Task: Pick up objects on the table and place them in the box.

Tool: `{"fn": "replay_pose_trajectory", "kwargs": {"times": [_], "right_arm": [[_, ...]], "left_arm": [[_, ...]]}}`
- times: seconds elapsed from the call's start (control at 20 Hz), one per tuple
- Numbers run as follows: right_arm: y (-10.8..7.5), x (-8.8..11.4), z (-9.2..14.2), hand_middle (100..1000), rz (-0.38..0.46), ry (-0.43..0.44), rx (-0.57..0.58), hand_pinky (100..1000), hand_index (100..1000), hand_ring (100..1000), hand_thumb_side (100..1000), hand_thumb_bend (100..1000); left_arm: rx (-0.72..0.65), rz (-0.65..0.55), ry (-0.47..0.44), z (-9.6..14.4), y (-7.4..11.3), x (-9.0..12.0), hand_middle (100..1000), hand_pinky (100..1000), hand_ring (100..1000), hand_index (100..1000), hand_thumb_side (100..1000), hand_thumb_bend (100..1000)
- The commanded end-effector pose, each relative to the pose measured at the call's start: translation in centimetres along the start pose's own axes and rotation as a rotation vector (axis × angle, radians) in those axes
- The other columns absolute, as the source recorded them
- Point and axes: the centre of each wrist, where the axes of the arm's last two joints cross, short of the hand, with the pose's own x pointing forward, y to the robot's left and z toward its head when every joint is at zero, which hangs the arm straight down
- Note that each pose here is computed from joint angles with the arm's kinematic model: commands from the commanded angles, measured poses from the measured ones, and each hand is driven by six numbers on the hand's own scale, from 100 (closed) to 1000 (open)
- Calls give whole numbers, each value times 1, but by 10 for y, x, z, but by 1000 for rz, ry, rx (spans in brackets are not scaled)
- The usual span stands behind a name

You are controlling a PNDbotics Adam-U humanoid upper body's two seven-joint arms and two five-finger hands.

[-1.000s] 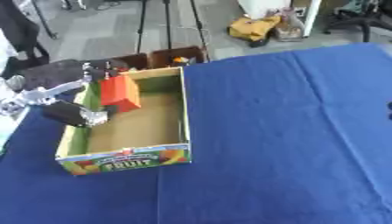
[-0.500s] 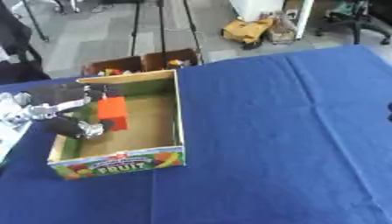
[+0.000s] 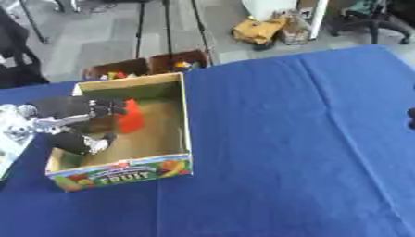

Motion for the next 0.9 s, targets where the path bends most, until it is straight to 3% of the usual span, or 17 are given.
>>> {"fn": "replay_pose_trajectory", "kwargs": {"times": [0.05, 0.3, 0.45, 0.9], "right_arm": [[-6, 2, -6, 443, 17, -22, -4, 685, 678, 767, 1000, 399], [-7, 1, -6, 442, 17, -19, -8, 684, 677, 766, 1000, 399], [-7, 1, -6, 444, 18, -17, -13, 683, 677, 764, 1000, 399], [-8, 1, -4, 447, 24, 3, -29, 677, 674, 757, 1000, 399]], "left_arm": [[17, -19, -5, 7, 15, -4, 1000, 931, 1000, 1000, 934, 100], [103, -59, 3, 12, 25, 2, 1000, 928, 1000, 1000, 948, 100], [193, -48, -12, 19, 34, 7, 1000, 881, 1000, 1000, 1000, 100], [476, -87, -74, 71, 79, 45, 1000, 849, 993, 1000, 1000, 100]]}}
